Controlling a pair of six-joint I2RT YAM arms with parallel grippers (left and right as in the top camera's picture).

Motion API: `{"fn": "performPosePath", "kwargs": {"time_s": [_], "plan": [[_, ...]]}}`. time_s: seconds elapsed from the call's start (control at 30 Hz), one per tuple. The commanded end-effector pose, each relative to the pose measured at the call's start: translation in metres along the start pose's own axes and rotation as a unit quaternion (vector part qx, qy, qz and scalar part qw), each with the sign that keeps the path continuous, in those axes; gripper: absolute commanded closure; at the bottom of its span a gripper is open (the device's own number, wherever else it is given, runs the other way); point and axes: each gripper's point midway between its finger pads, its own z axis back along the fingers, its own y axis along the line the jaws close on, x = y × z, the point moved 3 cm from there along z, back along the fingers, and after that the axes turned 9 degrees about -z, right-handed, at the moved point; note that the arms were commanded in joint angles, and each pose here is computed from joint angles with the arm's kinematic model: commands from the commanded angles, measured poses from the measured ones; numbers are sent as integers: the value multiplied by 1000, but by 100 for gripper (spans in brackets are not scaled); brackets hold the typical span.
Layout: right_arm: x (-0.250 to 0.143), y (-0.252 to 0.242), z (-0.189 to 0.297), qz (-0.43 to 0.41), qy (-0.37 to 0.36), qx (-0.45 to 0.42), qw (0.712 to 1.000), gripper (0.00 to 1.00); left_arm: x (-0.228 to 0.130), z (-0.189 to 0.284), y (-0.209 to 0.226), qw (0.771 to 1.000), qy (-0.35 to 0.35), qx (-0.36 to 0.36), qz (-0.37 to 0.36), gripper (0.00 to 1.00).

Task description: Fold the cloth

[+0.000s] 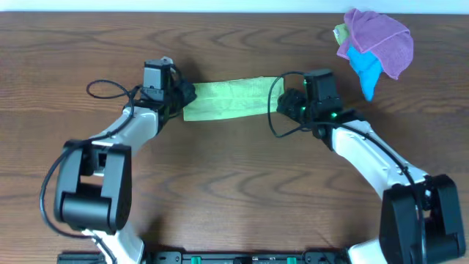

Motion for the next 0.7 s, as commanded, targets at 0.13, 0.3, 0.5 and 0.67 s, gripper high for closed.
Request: {"fn": "performPosePath", "kwargs": {"time_s": [0.13,0.3,0.5,0.67], "plan": [[2,-1,2,-18,4,13,1000,35,-9,-28,15,999,21,23,-2,92],[-7,-11,-9,-48,13,15,999,34,-15,-32,20,999,32,30,9,94],[-20,-22,-24,-88,21,33,995,33,-15,-32,20,999,32,30,9,94],[-29,-31,-31,-101,30,29,994,33,-17,-32,19,999,36,26,10,94]]}}
